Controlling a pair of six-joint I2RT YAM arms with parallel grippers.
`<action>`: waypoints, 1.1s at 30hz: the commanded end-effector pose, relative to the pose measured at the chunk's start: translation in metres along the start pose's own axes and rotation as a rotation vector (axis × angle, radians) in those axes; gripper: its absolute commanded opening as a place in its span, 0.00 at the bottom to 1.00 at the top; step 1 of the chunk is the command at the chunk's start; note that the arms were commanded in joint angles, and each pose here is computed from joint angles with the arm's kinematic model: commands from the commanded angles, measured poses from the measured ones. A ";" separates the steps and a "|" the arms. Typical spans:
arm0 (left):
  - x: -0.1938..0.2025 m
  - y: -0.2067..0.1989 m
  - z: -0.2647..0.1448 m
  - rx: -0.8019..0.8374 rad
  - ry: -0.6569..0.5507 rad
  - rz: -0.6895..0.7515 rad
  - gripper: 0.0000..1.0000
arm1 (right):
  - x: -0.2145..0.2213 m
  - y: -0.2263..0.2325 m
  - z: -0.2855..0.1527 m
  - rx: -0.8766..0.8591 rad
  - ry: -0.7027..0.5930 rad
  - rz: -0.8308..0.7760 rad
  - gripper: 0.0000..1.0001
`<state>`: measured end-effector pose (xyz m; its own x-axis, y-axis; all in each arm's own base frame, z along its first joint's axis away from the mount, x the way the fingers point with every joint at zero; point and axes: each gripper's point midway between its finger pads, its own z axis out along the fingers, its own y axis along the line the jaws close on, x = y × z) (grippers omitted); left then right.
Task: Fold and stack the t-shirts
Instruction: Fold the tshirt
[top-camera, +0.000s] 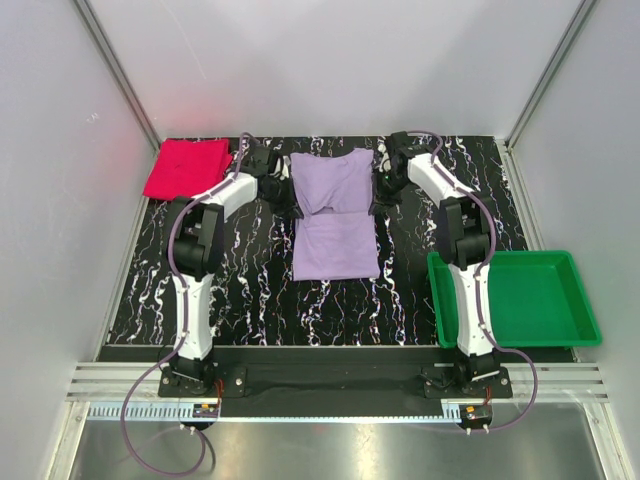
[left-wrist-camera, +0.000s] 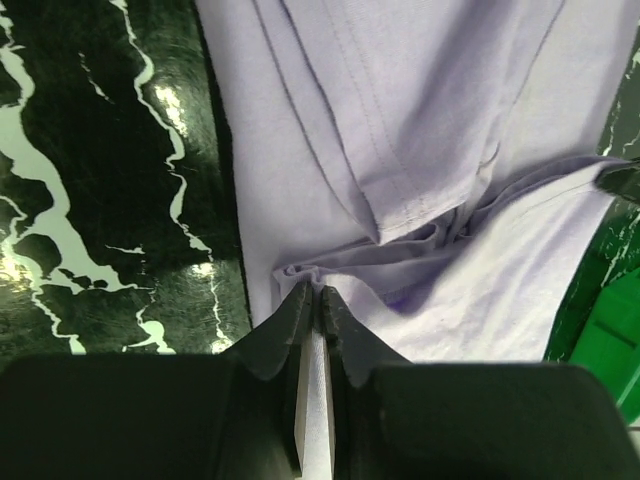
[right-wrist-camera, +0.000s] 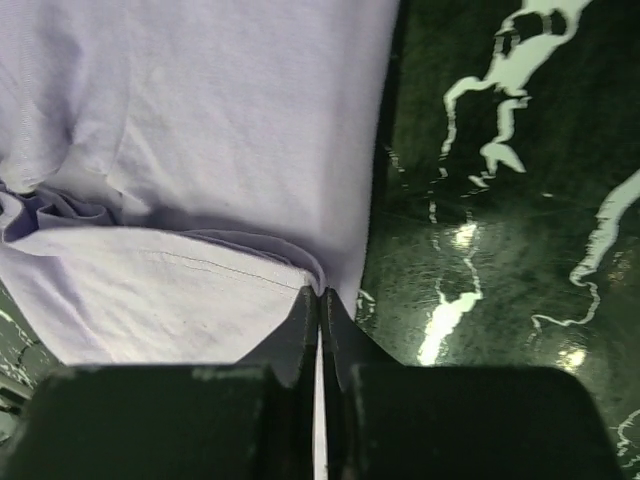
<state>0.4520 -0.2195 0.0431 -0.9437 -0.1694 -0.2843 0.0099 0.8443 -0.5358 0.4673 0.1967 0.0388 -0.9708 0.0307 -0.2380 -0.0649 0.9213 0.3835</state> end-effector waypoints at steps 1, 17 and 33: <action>-0.029 -0.005 -0.006 -0.003 -0.082 0.026 0.13 | -0.018 -0.010 -0.015 0.037 -0.065 0.016 0.00; 0.017 -0.046 -0.101 0.091 -0.130 0.099 0.54 | 0.044 0.028 -0.086 -0.104 -0.034 0.043 0.57; 0.136 -0.019 -0.019 0.118 0.087 -0.071 0.37 | 0.156 0.042 -0.020 -0.293 0.193 0.162 0.31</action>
<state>0.3066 -0.2510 0.0358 -0.9767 -0.1650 -0.1370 -0.0378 0.7614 -0.6471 0.3131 0.2291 0.0452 -0.9973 0.0720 0.0171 0.0665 0.7716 0.6326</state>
